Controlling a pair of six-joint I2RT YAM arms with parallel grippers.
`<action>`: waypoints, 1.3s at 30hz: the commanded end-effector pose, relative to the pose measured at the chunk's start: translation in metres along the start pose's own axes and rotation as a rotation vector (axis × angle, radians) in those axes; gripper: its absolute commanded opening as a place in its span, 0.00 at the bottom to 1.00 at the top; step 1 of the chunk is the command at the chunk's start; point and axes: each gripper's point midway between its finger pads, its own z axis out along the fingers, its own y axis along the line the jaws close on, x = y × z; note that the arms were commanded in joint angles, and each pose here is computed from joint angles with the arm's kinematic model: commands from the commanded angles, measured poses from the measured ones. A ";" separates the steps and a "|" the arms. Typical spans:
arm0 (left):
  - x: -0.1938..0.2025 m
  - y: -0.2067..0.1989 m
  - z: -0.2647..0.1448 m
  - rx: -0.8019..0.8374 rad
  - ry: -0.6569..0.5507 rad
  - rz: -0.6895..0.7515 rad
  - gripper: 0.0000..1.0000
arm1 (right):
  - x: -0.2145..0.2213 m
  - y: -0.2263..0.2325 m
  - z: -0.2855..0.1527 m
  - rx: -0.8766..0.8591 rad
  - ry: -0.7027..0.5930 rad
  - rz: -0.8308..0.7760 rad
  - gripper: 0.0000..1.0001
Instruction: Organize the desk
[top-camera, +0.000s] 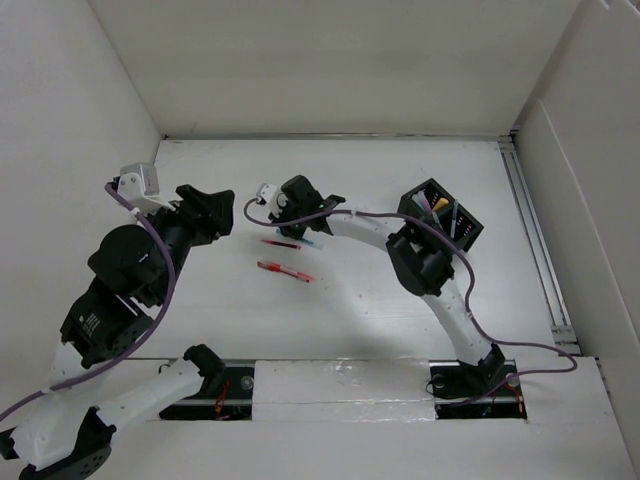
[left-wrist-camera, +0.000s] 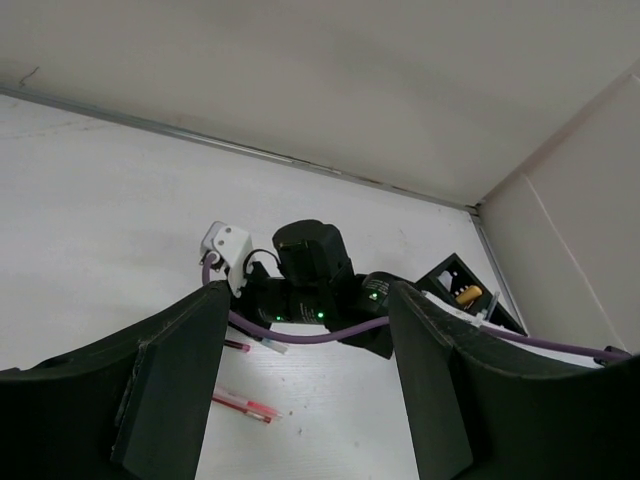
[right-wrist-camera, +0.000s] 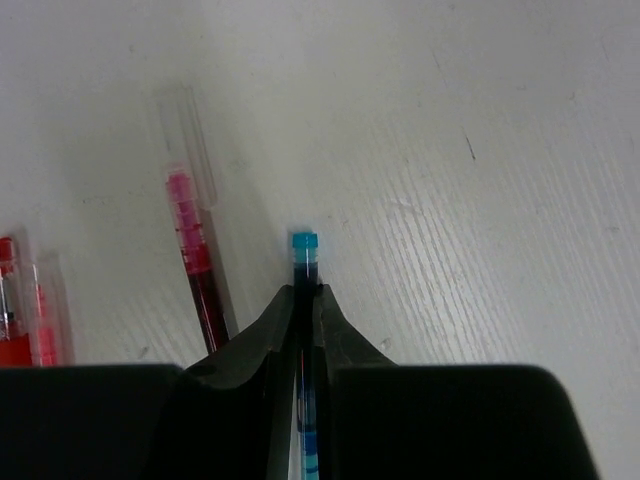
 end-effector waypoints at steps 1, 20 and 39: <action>-0.013 -0.004 0.004 -0.001 -0.039 0.005 0.61 | 0.033 -0.036 -0.017 0.086 0.073 0.048 0.01; 0.033 -0.057 0.054 0.156 0.095 -0.009 0.65 | -0.061 -0.133 -0.327 0.289 -0.810 0.135 0.00; 0.061 -0.076 0.083 0.195 0.156 -0.006 0.64 | 0.068 -0.165 -0.427 0.441 -1.008 0.204 0.00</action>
